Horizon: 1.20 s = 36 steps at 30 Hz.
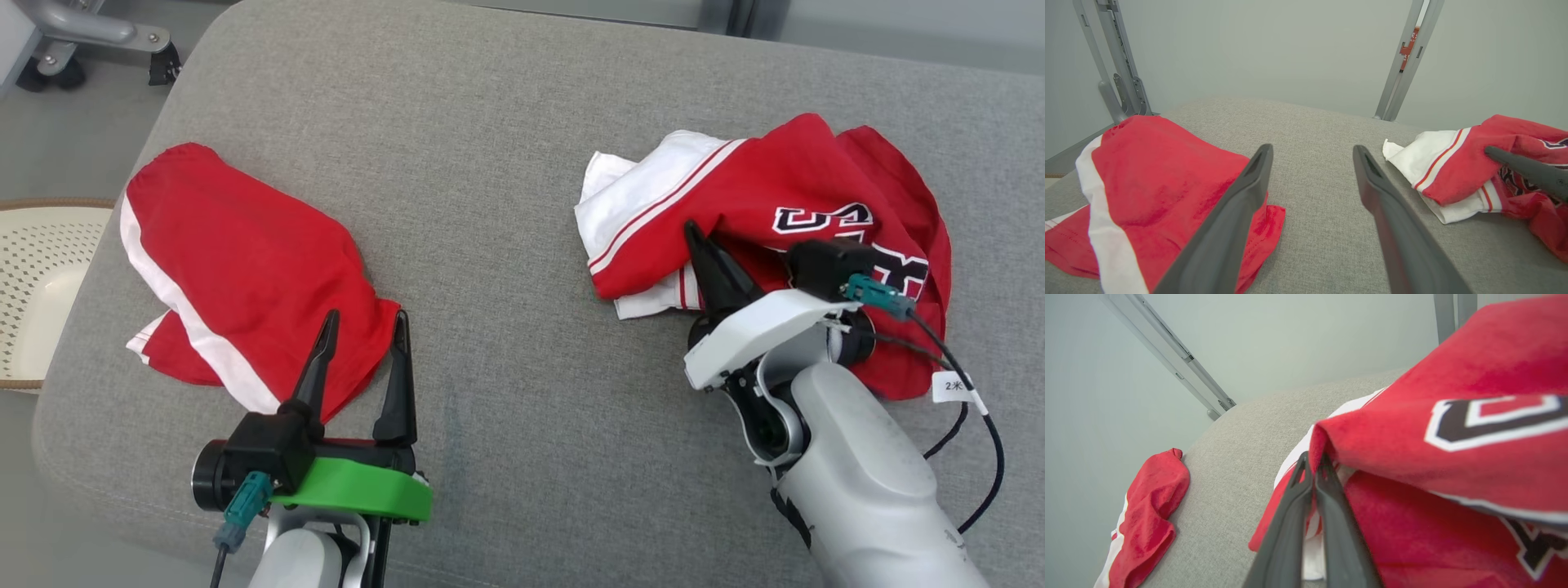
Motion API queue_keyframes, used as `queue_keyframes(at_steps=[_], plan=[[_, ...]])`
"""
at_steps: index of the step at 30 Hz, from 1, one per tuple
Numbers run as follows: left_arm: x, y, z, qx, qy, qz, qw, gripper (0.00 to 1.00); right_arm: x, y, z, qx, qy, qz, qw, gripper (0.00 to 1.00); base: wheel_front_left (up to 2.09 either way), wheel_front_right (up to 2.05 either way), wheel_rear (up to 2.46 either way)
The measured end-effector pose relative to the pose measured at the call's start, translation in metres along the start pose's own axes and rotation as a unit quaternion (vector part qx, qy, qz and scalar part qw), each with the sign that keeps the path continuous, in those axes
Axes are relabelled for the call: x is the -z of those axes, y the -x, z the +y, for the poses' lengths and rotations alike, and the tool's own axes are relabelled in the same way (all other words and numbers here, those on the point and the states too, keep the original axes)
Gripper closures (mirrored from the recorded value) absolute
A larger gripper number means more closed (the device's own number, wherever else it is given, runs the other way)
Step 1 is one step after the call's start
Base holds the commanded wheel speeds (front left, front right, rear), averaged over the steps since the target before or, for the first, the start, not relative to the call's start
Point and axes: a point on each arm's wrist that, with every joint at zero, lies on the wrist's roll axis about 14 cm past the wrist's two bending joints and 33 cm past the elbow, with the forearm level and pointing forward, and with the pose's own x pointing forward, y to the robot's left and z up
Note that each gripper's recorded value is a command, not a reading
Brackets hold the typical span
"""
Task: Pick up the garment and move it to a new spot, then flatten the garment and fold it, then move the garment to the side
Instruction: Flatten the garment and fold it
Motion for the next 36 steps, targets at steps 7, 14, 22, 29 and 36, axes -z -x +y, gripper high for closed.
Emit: queue_keyframes(at_steps=[7,14,22,29,36], plan=[[-0.003,0.001,-0.003,0.004,0.001,-0.005,1.000,0.00,-0.043,-0.012,-0.016,0.025,0.000,-0.040,0.999,1.00,0.00,0.00,0.00],[-0.003,0.001,-0.002,0.002,-0.001,-0.004,1.000,0.00,-0.095,-0.033,-0.049,0.071,-0.001,-0.073,0.995,1.00,0.00,0.00,0.00],[0.004,-0.003,0.002,-0.004,-0.002,0.007,1.000,0.00,-0.122,-0.052,-0.112,0.154,0.050,-0.059,0.985,0.00,0.00,0.00,0.00],[0.005,-0.005,0.006,-0.012,0.000,0.008,1.000,0.00,-0.105,-0.058,-0.116,0.166,0.078,-0.021,0.983,0.00,0.00,0.00,0.00],[-0.006,-0.012,0.000,0.000,-0.001,-0.010,1.000,0.00,-0.106,-0.040,-0.100,0.150,0.098,-0.041,0.983,0.00,0.00,0.00,0.00]])
